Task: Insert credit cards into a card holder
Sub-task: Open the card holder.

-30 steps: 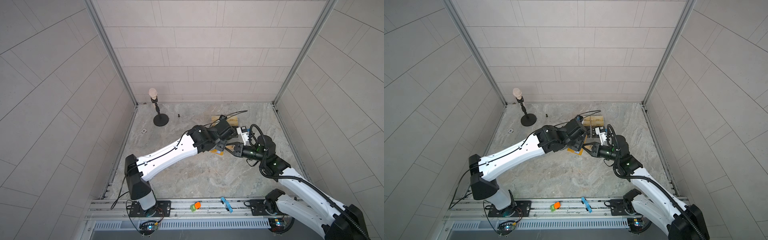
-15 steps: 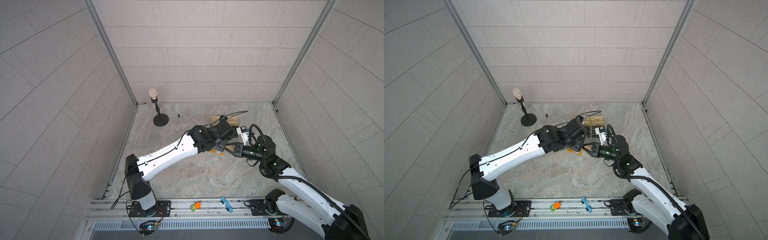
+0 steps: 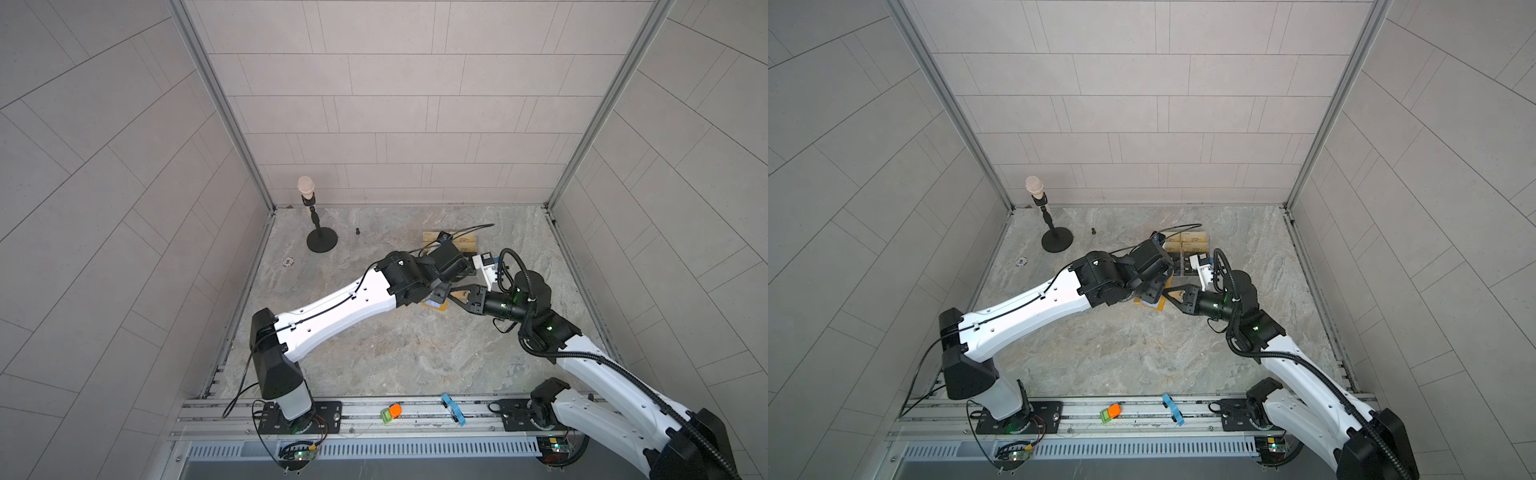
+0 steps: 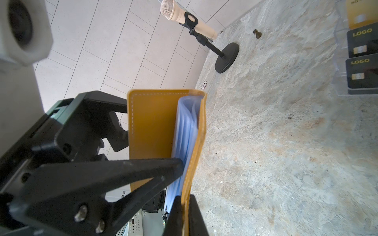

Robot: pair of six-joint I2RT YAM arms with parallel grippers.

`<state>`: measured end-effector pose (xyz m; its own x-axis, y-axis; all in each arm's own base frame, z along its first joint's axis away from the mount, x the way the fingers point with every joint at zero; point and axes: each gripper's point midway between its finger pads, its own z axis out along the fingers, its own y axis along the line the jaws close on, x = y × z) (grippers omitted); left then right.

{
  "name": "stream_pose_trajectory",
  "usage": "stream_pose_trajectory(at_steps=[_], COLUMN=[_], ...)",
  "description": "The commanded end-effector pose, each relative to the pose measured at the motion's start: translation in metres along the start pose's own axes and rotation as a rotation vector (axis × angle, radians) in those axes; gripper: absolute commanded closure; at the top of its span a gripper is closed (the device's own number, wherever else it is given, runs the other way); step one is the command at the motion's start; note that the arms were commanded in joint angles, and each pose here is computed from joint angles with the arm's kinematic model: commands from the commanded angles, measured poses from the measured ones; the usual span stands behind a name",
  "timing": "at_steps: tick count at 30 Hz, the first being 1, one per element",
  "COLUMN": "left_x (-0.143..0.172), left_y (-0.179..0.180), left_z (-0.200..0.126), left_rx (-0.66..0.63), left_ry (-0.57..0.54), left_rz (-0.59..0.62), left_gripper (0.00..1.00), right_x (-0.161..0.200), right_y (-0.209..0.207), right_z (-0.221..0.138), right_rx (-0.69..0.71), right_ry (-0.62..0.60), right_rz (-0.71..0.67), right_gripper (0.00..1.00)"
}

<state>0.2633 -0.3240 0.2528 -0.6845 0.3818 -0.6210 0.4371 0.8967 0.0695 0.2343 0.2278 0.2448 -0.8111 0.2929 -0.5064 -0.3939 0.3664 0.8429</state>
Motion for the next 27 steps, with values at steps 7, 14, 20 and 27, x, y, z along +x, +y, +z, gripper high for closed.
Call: stream_pose_trajectory(at_steps=[7,14,20,27], left_x=[0.009,0.01,0.012,0.018], left_y=[0.024,0.03,0.036,0.047], left_z=[-0.002,-0.006,-0.007,-0.008], left_rx=[-0.102,-0.11,-0.105,-0.108], left_ry=[0.012,0.005,0.002,-0.002], left_rz=[0.017,0.014,-0.003,-0.026], left_gripper=[0.36,0.36,0.36,0.34], right_x=[-0.005,-0.004,-0.004,-0.004], right_y=[0.014,0.012,0.011,0.01], right_z=[-0.004,-0.003,-0.003,-0.003], right_rx=[-0.039,-0.033,-0.029,-0.024], right_ry=[-0.023,-0.02,-0.018,-0.019], right_rz=[-0.044,-0.041,-0.035,-0.033], right_gripper=[1.0,1.0,1.0,1.0])
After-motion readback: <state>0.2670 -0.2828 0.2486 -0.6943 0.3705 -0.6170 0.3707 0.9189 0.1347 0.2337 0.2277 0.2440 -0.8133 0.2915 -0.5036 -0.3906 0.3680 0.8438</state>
